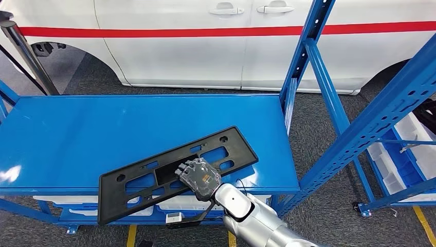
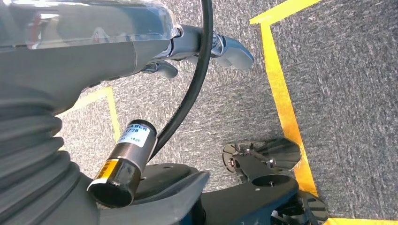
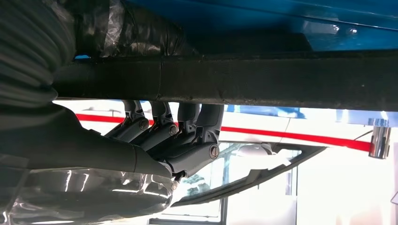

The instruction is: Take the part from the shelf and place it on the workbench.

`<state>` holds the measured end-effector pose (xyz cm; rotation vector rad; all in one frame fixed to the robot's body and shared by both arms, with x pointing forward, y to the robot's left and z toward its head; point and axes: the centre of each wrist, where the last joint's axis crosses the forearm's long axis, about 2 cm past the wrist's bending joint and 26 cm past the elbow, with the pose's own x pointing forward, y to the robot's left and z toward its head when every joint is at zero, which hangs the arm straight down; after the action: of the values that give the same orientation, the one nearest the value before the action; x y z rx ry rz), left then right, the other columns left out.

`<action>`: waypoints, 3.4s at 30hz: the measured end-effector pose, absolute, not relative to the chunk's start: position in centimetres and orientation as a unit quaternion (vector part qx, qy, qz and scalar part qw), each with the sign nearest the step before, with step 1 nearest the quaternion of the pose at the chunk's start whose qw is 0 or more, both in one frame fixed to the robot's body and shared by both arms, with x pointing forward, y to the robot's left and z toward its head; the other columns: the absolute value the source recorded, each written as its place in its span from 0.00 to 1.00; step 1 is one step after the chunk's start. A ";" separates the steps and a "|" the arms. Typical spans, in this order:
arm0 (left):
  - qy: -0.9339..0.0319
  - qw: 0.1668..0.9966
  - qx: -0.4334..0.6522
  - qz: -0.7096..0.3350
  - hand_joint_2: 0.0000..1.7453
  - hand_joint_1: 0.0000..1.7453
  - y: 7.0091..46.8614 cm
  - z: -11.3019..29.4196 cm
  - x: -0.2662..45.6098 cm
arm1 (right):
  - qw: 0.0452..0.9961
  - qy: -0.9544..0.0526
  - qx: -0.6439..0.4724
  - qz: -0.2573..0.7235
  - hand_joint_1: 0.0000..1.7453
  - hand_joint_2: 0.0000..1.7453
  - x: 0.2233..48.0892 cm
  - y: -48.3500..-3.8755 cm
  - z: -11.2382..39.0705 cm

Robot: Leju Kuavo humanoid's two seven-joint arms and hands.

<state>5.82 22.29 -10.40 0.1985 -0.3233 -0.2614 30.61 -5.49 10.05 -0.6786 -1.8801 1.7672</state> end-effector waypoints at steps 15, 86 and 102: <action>-0.155 0.975 0.091 -0.131 1.00 0.00 22.3 -10.4 5.8 | 0.195 -0.742 -0.275 0.580 0.99 1.00 28.9 -5.3 9.8; -0.171 0.970 0.072 -0.158 1.00 0.00 22.0 -10.2 6.9 | 0.181 -0.747 -0.303 0.564 0.99 1.00 28.5 -5.7 10.5; -0.170 0.969 0.072 -0.165 1.00 0.00 22.1 -10.2 7.0 | 0.186 -0.749 -0.308 0.557 0.99 1.00 28.7 -5.7 11.0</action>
<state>6.95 22.09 -10.24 0.1450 -0.3442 -0.3329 28.69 -5.70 10.96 -0.8678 -2.1094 1.5684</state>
